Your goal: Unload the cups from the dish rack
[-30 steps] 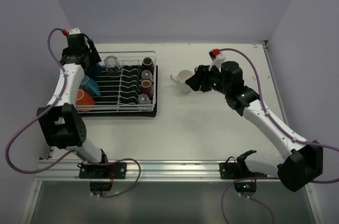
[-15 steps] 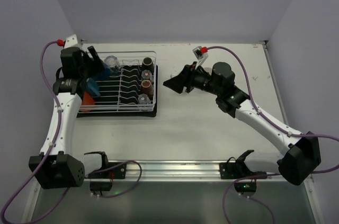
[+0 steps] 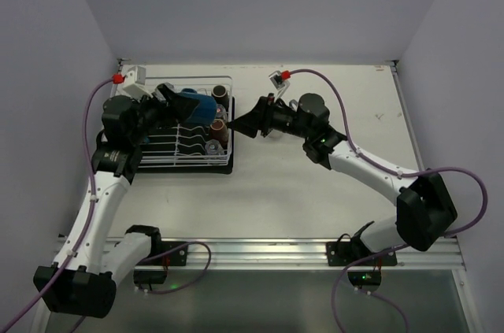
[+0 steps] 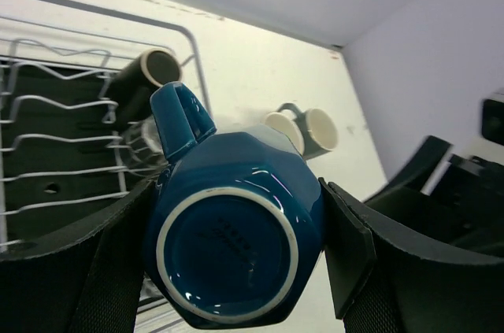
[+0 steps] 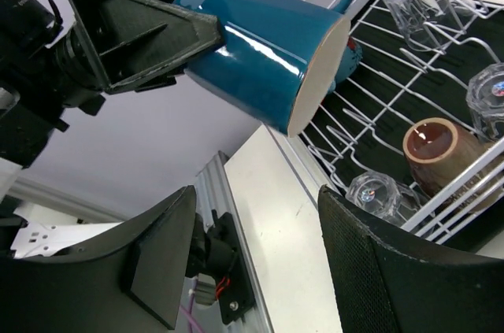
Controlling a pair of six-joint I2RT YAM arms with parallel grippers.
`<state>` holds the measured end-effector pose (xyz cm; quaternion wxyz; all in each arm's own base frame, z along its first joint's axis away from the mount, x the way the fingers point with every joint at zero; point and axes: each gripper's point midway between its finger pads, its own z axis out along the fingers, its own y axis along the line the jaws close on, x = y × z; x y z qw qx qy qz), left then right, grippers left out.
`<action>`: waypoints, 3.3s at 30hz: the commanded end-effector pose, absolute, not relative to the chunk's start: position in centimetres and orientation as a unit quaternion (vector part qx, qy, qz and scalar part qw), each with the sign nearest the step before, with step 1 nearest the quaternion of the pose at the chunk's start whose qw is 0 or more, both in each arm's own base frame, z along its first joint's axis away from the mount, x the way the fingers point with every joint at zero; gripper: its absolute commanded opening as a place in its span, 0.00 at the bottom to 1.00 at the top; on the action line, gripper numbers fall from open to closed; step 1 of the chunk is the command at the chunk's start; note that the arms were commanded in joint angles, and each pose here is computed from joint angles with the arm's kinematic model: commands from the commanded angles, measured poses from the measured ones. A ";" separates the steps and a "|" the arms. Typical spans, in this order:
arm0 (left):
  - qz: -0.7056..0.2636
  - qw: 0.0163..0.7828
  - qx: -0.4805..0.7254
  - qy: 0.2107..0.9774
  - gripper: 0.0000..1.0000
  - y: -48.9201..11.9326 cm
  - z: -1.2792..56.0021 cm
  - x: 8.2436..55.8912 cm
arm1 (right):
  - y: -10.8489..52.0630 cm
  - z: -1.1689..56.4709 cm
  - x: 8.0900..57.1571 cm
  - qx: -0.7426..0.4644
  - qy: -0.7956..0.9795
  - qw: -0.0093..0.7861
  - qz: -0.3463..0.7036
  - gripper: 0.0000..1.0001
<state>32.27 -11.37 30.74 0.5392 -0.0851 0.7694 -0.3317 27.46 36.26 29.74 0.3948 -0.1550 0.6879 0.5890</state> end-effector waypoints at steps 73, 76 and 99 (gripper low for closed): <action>-0.252 0.592 0.118 0.757 1.00 -13.0 25.4 21.8 | 4.5 17.5 46.8 0.091 0.923 0.372 0.023 0.00; -0.249 0.591 0.115 0.758 1.00 -13.0 25.4 21.9 | 4.7 15.7 47.2 0.093 0.930 0.355 0.025 0.00; -0.232 0.587 0.095 0.770 1.00 -12.2 24.8 22.9 | 4.6 12.6 47.6 0.100 0.940 0.326 0.016 0.41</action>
